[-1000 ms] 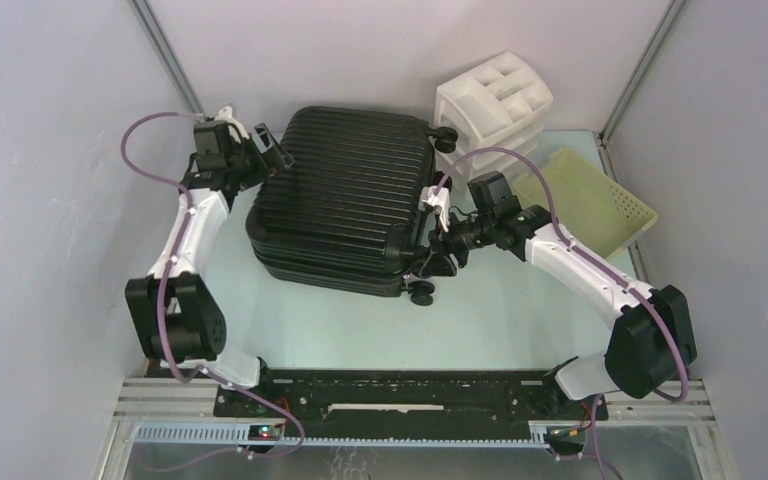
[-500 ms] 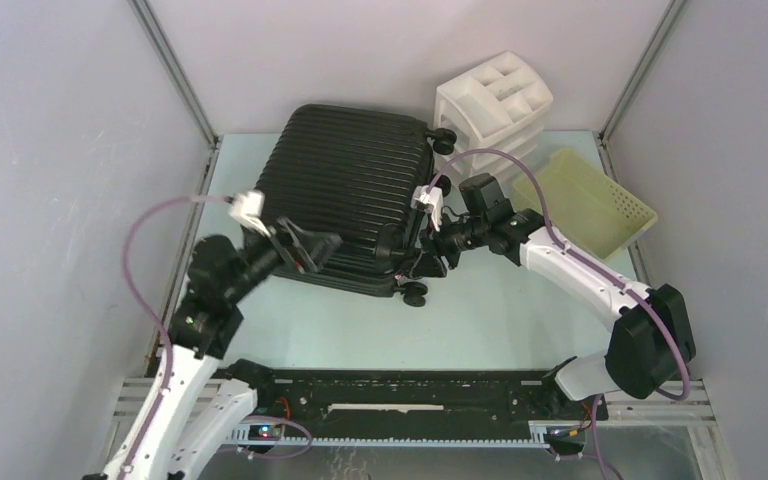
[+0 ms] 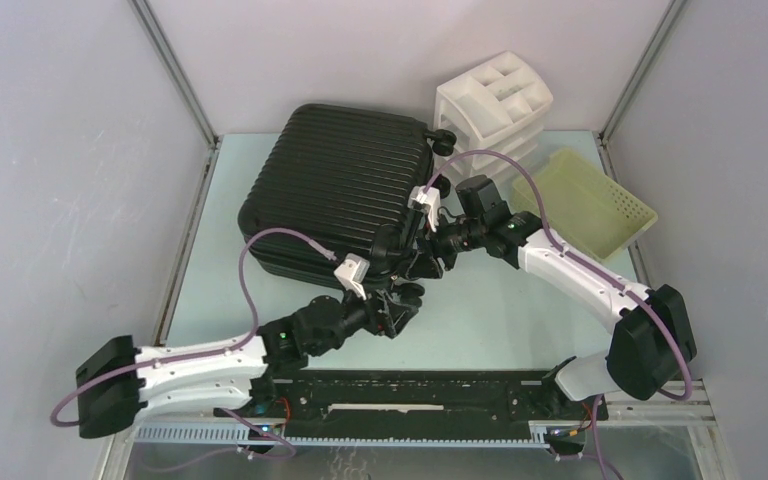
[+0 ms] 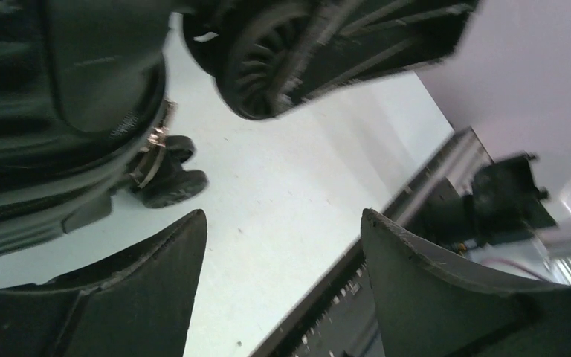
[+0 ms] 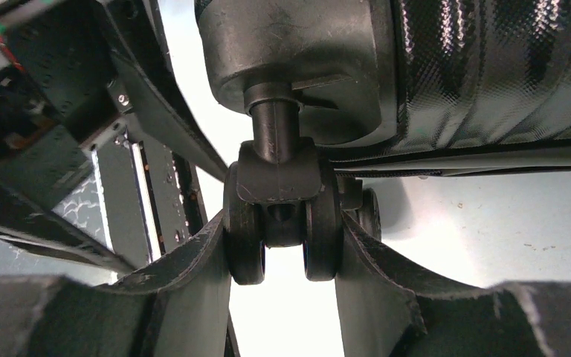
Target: Open, take out, and arrange the luggage
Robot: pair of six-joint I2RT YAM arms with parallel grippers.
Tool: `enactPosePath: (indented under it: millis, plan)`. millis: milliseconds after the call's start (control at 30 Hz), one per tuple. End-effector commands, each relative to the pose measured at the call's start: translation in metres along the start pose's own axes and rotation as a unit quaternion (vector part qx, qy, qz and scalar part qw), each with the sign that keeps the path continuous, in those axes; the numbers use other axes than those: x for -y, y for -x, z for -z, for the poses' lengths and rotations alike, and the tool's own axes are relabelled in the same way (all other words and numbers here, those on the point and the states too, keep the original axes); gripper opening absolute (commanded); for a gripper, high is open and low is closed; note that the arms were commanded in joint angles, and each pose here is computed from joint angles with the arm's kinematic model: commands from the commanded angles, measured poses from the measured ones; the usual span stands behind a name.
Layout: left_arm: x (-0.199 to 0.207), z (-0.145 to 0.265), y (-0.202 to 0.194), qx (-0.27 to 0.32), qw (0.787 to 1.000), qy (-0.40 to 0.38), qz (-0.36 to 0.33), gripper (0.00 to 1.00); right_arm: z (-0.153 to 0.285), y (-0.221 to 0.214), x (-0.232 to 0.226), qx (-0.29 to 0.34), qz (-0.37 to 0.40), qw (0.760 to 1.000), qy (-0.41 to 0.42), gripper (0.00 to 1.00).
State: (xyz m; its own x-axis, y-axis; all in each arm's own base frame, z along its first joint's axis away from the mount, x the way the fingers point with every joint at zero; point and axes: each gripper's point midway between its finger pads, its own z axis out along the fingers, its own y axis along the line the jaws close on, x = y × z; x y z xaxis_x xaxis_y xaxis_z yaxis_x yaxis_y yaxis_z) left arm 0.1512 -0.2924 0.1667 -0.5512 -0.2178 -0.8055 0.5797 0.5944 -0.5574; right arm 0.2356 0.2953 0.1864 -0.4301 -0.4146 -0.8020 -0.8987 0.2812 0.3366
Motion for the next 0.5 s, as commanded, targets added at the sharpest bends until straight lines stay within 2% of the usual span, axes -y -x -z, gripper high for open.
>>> enactPosePath:
  millis: [0, 167, 400, 467]
  plan:
    - [-0.019, -0.017, 0.042, 0.137, 0.988, 0.064, 0.033, 0.77, 0.010, 0.052, -0.001, 0.081, 0.044, 0.996, -0.015, 0.00]
    - [-0.045, -0.019, 0.036, 0.167, 0.977, 0.128, 0.048, 0.71, 0.012, 0.054, -0.002, 0.085, 0.046, 0.995, -0.019, 0.00]
    - [-0.064, -0.020, 0.023, 0.169, 0.969, 0.175, 0.044, 0.62, 0.012, 0.055, -0.006, 0.086, 0.049, 0.995, -0.016, 0.00]
    - [-0.066, -0.023, 0.021, 0.166, 0.968, 0.183, 0.034, 0.54, 0.012, 0.055, -0.007, 0.086, 0.051, 0.995, -0.015, 0.00]
